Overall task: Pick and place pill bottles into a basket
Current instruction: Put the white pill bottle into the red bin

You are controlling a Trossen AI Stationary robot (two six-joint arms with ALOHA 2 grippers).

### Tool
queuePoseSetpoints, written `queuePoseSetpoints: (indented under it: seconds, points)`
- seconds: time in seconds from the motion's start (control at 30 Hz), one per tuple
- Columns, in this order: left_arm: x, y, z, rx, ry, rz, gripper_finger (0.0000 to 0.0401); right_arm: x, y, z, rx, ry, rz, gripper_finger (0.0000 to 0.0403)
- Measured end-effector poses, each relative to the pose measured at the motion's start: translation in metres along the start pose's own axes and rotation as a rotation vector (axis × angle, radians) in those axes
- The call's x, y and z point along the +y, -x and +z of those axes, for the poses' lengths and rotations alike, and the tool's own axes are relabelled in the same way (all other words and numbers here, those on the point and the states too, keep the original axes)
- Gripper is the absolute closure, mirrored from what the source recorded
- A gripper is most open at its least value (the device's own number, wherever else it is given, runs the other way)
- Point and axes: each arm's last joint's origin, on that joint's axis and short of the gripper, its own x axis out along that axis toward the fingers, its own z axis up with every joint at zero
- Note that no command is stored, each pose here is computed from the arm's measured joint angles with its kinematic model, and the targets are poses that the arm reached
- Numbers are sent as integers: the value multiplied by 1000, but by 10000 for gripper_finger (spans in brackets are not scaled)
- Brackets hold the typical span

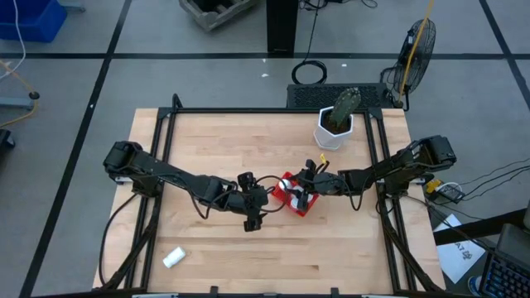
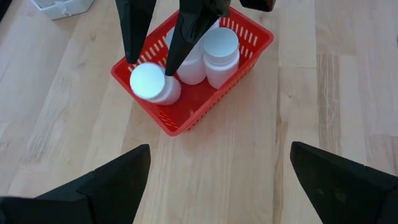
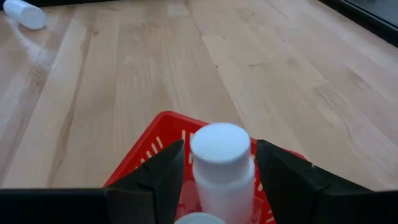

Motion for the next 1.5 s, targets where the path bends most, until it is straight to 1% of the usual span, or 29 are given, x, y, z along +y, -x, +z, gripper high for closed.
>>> queuePoseSetpoints:
  seconds: [0.27,0.43,0.57,0.6,0.7,0.77,0.83,0.9,1.03,1.17,1.27,1.37,1.5]
  points:
    - [0,0,0,1,-1,-1,9,0,0,0,-4,9,0,214]
    - [0,0,0,4,4,-1,9,1,0,5,-46,37,12,215]
    - [1,0,-4,39,30,-2,9,9,3,6,-77,63,42,215]
    - [1,0,-5,54,43,-17,9,11,3,6,-80,73,49,214]
    - [-5,1,-7,95,46,-104,9,17,5,5,-83,88,70,214]
    - [-10,4,-11,129,78,-141,9,22,7,4,-84,95,88,215]
    - [-16,6,-17,184,113,-156,9,29,10,4,-88,105,114,217]
    - [-23,8,-23,220,133,-153,9,38,17,4,-102,127,165,217]
    - [-37,16,-35,255,176,-98,9,59,33,6,-147,194,263,216]
    - [-52,24,-44,259,260,-67,9,76,48,5,-172,244,337,216]
    - [-59,26,-49,269,353,-57,9,87,57,1,-162,243,388,219]
    - [-67,31,-57,354,428,-79,9,97,66,-4,-151,263,434,223]
    - [-76,44,-77,488,516,-7,9,107,76,-9,-152,281,450,226]
